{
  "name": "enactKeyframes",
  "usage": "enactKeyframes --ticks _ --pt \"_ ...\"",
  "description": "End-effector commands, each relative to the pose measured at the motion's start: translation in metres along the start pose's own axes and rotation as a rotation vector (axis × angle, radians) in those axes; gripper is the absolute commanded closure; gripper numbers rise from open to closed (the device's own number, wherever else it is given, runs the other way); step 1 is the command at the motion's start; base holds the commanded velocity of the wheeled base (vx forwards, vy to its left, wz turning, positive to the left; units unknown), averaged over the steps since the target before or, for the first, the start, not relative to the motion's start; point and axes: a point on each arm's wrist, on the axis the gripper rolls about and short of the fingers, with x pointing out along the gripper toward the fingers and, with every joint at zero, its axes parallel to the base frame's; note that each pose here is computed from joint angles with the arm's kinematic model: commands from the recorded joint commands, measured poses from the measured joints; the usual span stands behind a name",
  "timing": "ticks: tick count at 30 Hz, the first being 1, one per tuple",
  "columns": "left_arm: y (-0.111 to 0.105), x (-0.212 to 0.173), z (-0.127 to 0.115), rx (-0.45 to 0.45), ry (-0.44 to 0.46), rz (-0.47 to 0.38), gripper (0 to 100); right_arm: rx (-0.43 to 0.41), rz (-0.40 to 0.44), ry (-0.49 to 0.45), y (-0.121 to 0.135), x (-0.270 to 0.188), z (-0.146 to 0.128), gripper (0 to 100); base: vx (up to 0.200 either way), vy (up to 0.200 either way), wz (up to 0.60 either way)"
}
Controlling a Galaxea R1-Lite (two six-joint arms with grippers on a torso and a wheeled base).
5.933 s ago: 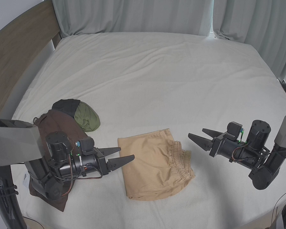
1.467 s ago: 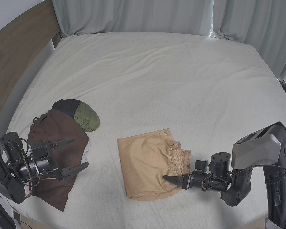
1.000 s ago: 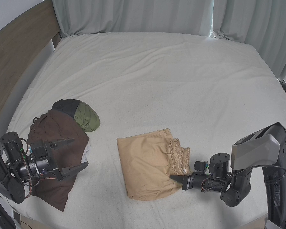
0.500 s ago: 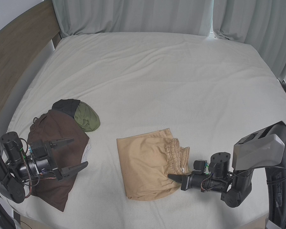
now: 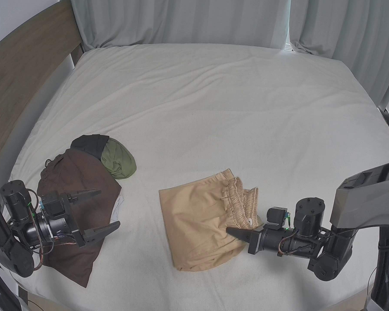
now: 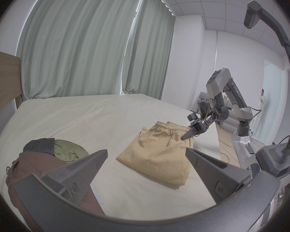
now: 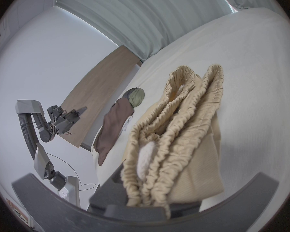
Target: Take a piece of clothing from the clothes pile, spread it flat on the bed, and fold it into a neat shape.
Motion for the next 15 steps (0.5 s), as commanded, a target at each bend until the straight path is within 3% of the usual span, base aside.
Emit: enactKeyframes --ticks 1,15 --pt "0.000 0.000 0.000 -0.001 0.001 0.002 0 -0.025 0.038 -0.034 0.016 -0.007 0.011 100 0.000 0.000 0.00" --pt "-0.003 -0.003 0.000 -0.003 0.003 0.001 0 -0.073 0.103 -0.137 0.039 -0.015 0.039 100 0.000 0.000 0.00"
